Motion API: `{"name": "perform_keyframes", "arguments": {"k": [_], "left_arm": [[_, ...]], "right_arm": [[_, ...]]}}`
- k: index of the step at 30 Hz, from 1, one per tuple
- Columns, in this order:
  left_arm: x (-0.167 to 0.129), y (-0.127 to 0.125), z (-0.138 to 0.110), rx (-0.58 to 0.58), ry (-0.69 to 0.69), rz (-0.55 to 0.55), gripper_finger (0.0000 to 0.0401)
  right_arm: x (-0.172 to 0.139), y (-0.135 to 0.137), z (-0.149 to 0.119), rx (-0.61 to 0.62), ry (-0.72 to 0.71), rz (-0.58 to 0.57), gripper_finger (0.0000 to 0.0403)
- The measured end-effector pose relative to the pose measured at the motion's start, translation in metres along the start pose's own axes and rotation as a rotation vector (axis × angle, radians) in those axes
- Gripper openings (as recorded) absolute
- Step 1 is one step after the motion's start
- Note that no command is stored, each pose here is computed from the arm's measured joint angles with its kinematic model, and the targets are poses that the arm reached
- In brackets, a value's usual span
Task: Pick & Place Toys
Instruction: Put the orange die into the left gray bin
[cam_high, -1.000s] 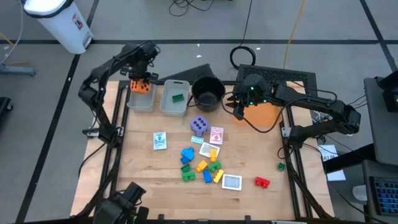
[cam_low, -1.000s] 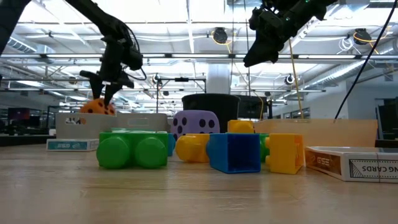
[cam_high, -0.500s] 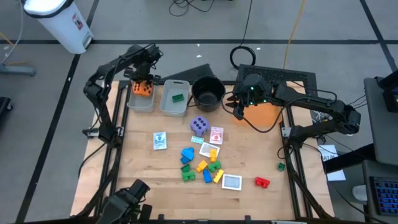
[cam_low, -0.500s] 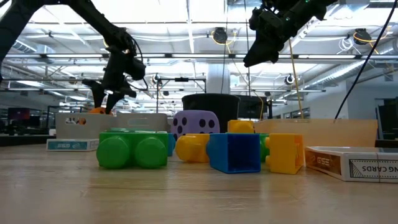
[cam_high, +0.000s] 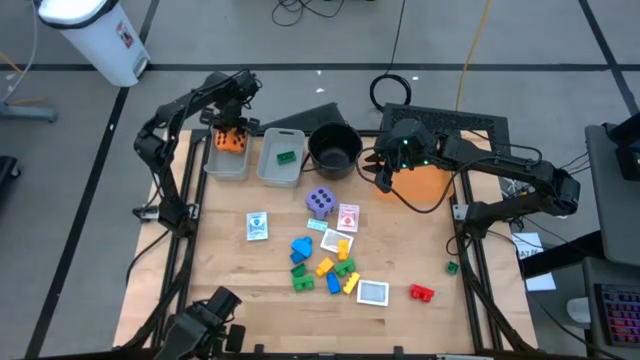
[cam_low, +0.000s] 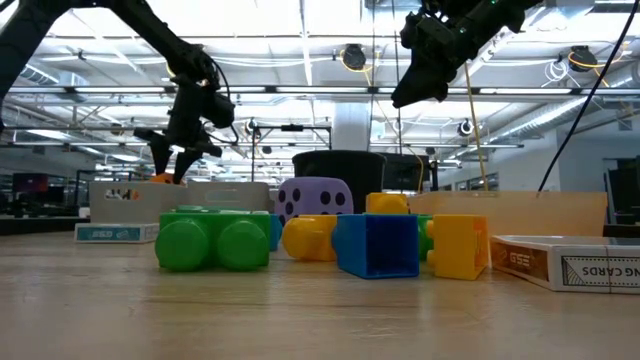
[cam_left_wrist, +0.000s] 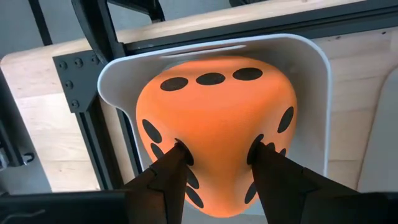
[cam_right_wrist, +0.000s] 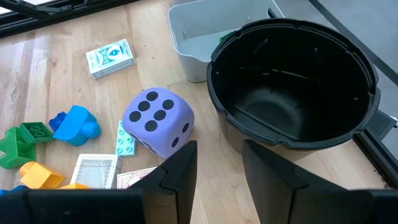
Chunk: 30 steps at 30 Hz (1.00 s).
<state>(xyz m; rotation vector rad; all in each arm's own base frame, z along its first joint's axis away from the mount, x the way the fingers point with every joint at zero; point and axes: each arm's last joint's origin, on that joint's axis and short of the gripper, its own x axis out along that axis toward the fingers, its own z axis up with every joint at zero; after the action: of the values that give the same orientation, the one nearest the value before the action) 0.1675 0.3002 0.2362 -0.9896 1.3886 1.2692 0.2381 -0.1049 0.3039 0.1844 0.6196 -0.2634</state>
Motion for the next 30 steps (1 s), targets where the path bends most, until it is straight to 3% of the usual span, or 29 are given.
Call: {"name": "perform_keyframes", "arguments": {"k": [10,22,30], "left_arm": [[0.0001,-0.0007,0.0017,-0.012,-0.016,-0.008,0.0165],[0.0000,-0.0008,0.0015,0.000,-0.012,-0.017,0.0251],[-0.0024,-0.0013,0.0002,0.029,0.018,-0.063,0.0266]], "right_arm": [[0.0000,0.0000,-0.0016,0.003,0.016,0.000,0.0126],[0.0000,0.0000,-0.0014,0.002,0.015,0.000,0.0126],[0.0000,0.0000,-0.0014,0.002,0.015,0.000,0.0126]]}}
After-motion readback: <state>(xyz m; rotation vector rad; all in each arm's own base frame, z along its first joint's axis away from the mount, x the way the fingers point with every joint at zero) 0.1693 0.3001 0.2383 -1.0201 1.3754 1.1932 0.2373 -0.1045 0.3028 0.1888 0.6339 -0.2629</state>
